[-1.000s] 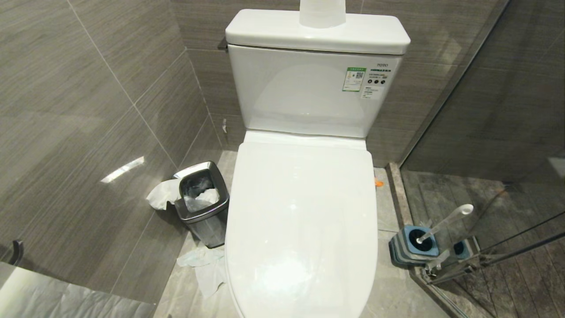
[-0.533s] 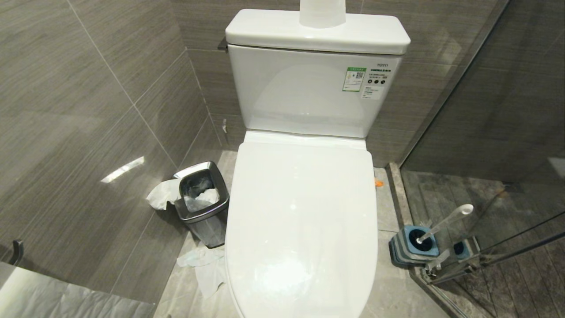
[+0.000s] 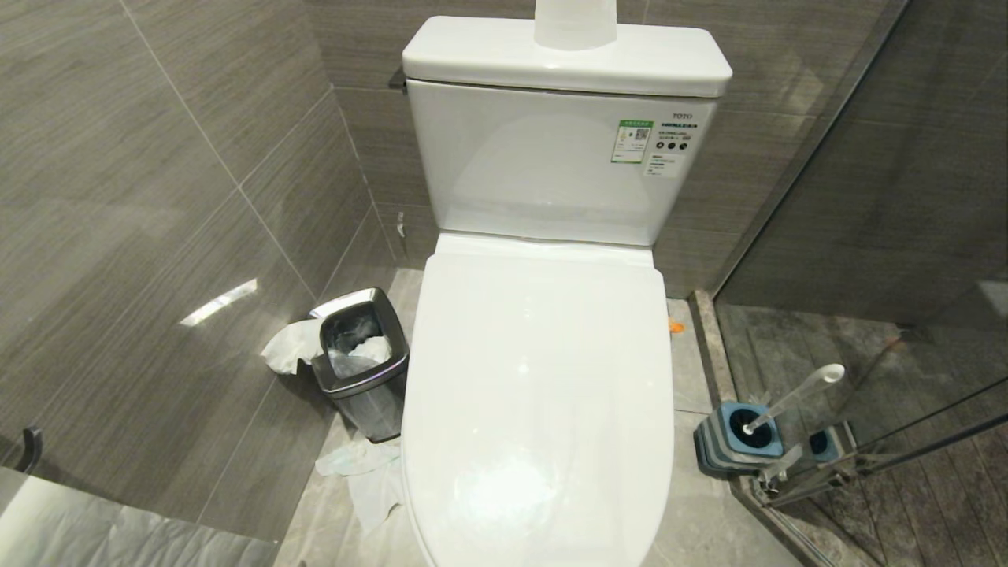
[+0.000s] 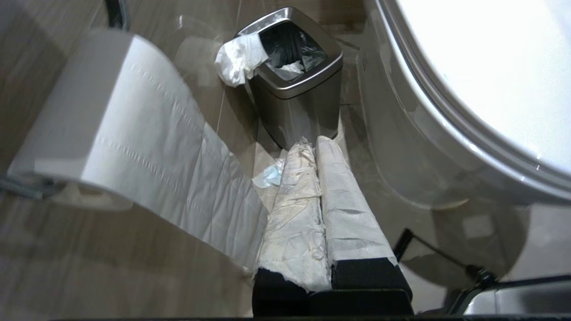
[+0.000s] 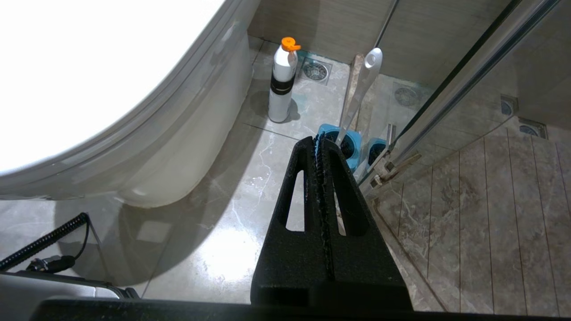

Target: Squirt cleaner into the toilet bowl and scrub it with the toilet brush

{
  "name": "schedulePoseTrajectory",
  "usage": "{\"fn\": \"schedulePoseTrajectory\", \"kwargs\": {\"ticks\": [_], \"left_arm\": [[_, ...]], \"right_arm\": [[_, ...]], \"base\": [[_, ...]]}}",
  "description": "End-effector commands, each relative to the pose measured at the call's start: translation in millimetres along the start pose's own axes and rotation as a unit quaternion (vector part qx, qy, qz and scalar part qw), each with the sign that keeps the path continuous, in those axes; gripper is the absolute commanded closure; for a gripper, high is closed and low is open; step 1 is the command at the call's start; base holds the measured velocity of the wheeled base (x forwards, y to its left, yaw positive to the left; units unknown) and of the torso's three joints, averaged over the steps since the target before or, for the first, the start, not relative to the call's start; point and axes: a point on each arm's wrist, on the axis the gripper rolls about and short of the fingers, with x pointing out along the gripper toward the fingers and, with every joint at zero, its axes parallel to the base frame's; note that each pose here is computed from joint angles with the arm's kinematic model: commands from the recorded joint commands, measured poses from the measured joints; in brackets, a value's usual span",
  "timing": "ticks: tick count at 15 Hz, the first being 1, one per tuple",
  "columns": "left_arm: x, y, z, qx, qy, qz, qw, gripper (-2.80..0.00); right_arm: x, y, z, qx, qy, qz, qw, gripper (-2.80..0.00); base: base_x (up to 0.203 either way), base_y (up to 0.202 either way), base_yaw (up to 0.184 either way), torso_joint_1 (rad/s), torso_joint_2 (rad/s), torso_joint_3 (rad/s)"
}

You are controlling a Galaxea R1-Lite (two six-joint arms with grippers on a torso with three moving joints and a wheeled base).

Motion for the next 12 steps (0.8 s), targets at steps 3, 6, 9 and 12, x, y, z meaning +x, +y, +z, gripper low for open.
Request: {"fn": "schedulePoseTrajectory", "kwargs": {"ticks": [3, 6, 9, 12], "left_arm": [[0.1, -0.4, -0.2, 0.019, 0.000, -0.008, 0.9998, 0.00], [0.1, -0.1, -0.4, -0.015, 0.001, -0.001, 0.9999, 0.00], [0.0, 0.7, 0.1, -0.046, 0.001, 0.014, 0.9989, 0.00], [-0.2, 1.0, 0.3, -0.068, 0.001, 0.020, 0.9975, 0.00]], "right_arm": [[0.1, 0.0, 0.1, 0.000, 0.000, 0.001, 1.000, 0.00], [0.1, 0.0, -0.1, 0.003, 0.001, 0.002, 1.000, 0.00], [0.1, -0.1, -0.3, 0.053, 0.002, -0.002, 0.999, 0.00], [-0.1, -1.2, 0.5, 0.091, -0.001, -0.025, 0.996, 0.00]], "base": [[0.000, 0.000, 0.000, 0.000, 0.00, 0.000], [0.000, 0.000, 0.000, 0.000, 0.00, 0.000], [0.000, 0.000, 0.000, 0.000, 0.00, 0.000], [0.000, 0.000, 0.000, 0.000, 0.00, 0.000]]}}
